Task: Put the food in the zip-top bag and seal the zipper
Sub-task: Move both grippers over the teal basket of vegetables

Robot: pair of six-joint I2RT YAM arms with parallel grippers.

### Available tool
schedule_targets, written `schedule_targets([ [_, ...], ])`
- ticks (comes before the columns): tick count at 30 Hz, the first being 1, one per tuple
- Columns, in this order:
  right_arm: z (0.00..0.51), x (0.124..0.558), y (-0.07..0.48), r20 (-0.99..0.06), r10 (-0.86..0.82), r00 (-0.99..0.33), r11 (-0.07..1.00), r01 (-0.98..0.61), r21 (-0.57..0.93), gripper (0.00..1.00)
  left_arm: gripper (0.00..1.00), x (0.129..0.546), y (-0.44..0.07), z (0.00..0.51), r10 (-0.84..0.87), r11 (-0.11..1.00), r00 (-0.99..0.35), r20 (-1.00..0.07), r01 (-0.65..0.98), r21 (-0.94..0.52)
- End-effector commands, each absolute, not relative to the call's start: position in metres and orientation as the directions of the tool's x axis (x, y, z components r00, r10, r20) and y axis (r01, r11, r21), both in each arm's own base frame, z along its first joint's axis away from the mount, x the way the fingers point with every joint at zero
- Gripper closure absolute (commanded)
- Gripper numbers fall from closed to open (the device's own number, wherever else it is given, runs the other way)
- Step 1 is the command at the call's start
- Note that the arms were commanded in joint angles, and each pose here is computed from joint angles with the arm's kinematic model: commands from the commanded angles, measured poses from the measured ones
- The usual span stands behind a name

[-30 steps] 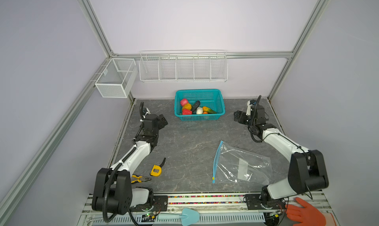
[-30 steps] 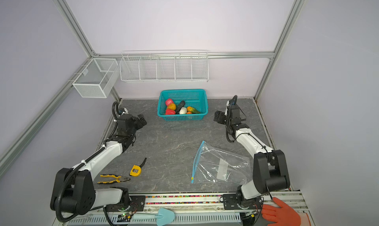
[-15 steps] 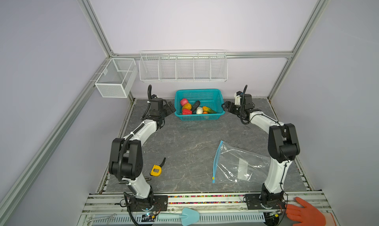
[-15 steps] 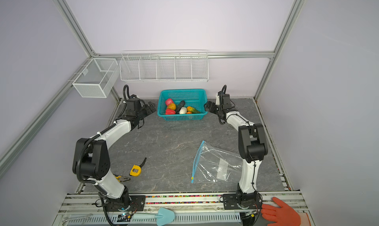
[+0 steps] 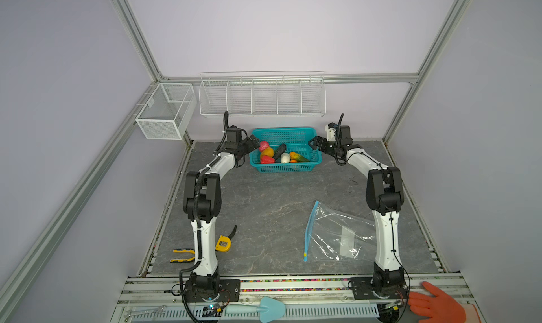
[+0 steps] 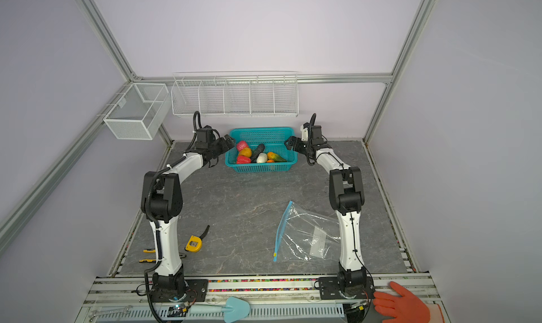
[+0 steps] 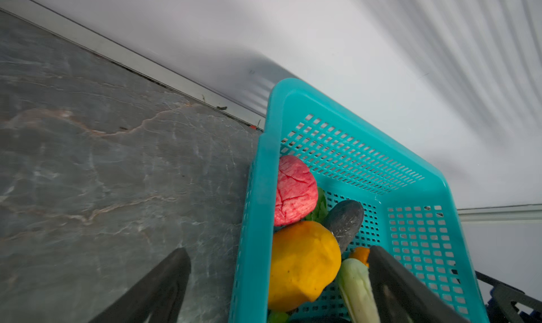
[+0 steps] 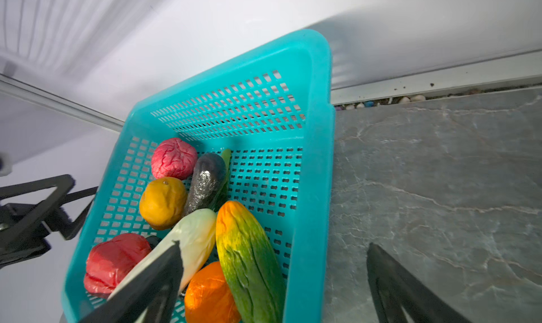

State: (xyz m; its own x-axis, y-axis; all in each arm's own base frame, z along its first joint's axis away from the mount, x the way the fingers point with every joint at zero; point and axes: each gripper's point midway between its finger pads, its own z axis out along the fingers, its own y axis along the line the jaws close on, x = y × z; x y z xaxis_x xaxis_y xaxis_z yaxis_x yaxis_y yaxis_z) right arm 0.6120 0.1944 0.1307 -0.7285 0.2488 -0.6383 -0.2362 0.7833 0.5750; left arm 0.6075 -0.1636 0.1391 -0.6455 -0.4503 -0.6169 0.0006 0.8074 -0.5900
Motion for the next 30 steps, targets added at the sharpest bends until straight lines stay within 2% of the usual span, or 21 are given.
schedule_targets([
  [1,0.128,0.606,0.21,-0.612,0.224,-0.758,0.743,-0.274,0.611,0.06,0.07,0.608,-0.177,0.143,-0.452,0.772,-0.68,-0.577,0.026,-0.635],
  [3,0.13,0.606,0.212,-0.615,0.22,-0.758,0.736,-0.284,0.614,0.07,0.09,0.609,-0.179,0.147,-0.455,0.762,-0.679,-0.576,0.037,-0.646],
  [10,0.137,0.595,0.238,-0.623,0.166,-0.765,0.719,-0.338,0.607,0.09,0.25,0.605,-0.202,0.166,-0.487,0.656,-0.696,-0.528,0.109,-0.747],
  [30,0.146,0.542,0.28,-0.552,0.107,-0.827,0.678,-0.345,0.649,0.12,0.26,0.565,-0.185,0.186,-0.489,0.676,-0.682,-0.544,0.098,-0.73],
])
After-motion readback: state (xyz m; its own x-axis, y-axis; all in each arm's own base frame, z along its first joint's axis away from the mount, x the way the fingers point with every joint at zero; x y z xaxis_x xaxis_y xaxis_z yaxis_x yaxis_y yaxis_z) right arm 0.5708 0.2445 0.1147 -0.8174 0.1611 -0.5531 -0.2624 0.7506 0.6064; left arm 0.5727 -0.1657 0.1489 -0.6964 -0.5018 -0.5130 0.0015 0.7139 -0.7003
